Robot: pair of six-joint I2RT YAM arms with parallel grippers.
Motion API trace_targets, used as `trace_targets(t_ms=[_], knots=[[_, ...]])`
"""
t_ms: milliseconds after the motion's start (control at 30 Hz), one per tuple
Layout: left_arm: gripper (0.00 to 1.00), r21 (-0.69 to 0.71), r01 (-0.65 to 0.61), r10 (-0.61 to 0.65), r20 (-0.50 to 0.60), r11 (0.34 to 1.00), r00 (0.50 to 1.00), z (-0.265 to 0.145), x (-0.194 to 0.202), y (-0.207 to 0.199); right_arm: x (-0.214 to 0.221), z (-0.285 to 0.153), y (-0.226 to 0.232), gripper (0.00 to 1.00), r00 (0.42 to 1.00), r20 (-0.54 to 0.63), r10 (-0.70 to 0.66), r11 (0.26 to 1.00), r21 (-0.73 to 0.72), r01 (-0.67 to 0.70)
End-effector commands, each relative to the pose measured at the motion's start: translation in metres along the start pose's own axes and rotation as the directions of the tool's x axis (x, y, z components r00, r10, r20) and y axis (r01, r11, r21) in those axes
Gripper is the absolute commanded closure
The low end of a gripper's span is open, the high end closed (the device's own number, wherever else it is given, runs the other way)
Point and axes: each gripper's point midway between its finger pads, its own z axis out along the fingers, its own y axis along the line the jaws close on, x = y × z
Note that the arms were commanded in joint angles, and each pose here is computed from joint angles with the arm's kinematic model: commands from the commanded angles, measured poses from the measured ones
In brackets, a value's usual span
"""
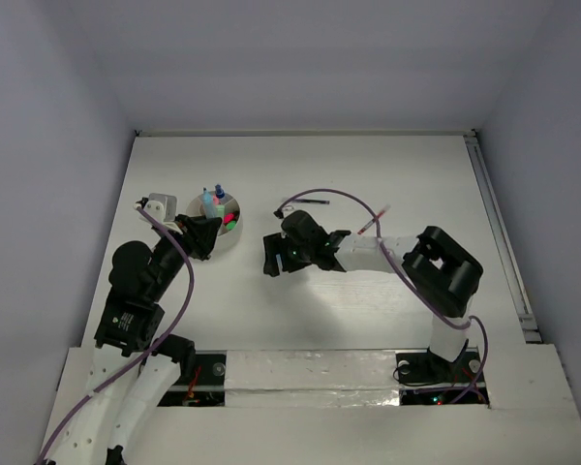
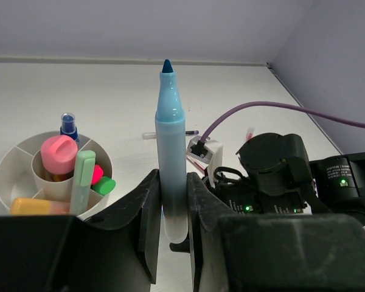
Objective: Sort the stationery into containers
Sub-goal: Move the pen cap to the center of the board.
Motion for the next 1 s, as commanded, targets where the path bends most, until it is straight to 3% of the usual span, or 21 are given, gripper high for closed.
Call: trace_targets(t_ms=[0,533,667,967], knots=[[1.00,0.029,-0.003,0.002,0.043,1.000,0.999,0.003,-0.011,-0.005,-0.013,0.006,-0.002,0.24,0.999,0.037,0.039,0.999,-0.035,-0.038],[1.00,0.035,-0.004,0.003,0.043,0.999,0.999,0.005,-0.012,-0.005,-0.040,0.024,-0.025,0.24,0.996,0.087,0.027,0.999,0.026,-0.029],[1.00,0.036,-0.004,0.003,0.042,0.999,0.999,0.005,-0.012,-0.005,-0.045,0.012,-0.026,0.24,0.996,0.091,0.023,0.998,0.055,-0.028],[1.00,0.035,-0.003,0.002,0.044,0.999,0.999,0.005,-0.012,-0.004,-0.007,0.006,-0.014,0.26,0.999,-0.021,0.046,0.999,-0.015,-0.046]])
